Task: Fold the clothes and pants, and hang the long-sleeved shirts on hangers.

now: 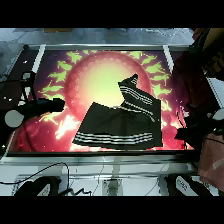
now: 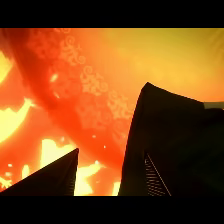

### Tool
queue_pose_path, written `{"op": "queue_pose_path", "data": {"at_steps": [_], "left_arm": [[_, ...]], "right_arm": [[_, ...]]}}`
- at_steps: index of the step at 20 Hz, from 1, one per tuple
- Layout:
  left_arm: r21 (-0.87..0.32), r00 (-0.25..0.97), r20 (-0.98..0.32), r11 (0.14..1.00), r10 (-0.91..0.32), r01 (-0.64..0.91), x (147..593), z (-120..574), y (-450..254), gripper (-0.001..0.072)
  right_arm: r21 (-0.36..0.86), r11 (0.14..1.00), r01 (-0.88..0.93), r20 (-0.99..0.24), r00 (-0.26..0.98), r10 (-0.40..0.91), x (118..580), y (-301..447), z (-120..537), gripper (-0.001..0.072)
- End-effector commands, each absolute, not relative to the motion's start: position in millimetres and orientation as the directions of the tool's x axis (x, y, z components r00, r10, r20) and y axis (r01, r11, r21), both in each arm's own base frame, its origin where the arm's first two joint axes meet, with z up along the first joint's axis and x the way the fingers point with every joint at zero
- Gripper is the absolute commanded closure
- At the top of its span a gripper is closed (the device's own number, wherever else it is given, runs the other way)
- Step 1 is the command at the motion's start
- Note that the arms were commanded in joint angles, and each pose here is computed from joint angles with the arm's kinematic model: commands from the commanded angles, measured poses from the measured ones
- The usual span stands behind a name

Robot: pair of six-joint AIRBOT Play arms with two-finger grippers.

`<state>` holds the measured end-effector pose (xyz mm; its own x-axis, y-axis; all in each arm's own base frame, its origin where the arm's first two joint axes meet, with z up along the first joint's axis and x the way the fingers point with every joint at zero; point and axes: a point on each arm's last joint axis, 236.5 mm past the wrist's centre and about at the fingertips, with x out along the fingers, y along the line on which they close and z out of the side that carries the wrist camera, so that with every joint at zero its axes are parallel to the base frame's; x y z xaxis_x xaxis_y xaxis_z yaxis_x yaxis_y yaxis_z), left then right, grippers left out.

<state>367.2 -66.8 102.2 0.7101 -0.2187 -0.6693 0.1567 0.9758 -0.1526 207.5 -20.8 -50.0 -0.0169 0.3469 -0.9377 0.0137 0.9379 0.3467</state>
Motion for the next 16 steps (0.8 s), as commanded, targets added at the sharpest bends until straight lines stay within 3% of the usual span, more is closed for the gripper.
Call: {"op": "queue_pose_path", "data": {"at_steps": [1,2,3,10,14,16], "left_arm": [[-0.072,0.673,-0.722,0.985,-0.158,0.154,364.9,84.8,-52.4,0.0272],[-0.055,0.634,-0.76,0.986,-0.142,0.156,360.7,71.5,-49.0,0.0272],[-0.058,0.59,-0.796,0.986,-0.14,0.155,356.0,58.3,-48.4,0.0265],[-0.133,0.392,-0.91,0.991,-0.135,0.035,346.1,-6.7,-20.1,0.0262],[-0.291,0.241,-0.926,0.956,-0.29,0.032,317.0,-26.2,-12.7,0.0262],[-0.361,0.157,-0.917,0.931,-0.366,0.058,300.1,-35.7,-9.9,0.0262]], "right_arm": [[0.433,0.892,0.13,-0.899,-0.009,0.438,177.2,4.5,-103.6,0.0422],[0.433,0.888,0.151,-0.899,-0.002,0.439,173.3,7.9,-112.9,0.0316],[0.435,0.881,0.184,-0.898,0.018,0.44,174.1,10.3,-118.8,0.0263],[0.513,0.8,0.31,-0.85,0.057,0.524,193.5,24.4,-130.8,0.0264],[0.528,0.771,0.355,-0.838,0.071,0.541,201.2,26.3,-144.1,0.0276],[0.552,0.77,0.319,-0.827,0.094,0.554,207.4,28.9,-144.7,0.0336]]}}
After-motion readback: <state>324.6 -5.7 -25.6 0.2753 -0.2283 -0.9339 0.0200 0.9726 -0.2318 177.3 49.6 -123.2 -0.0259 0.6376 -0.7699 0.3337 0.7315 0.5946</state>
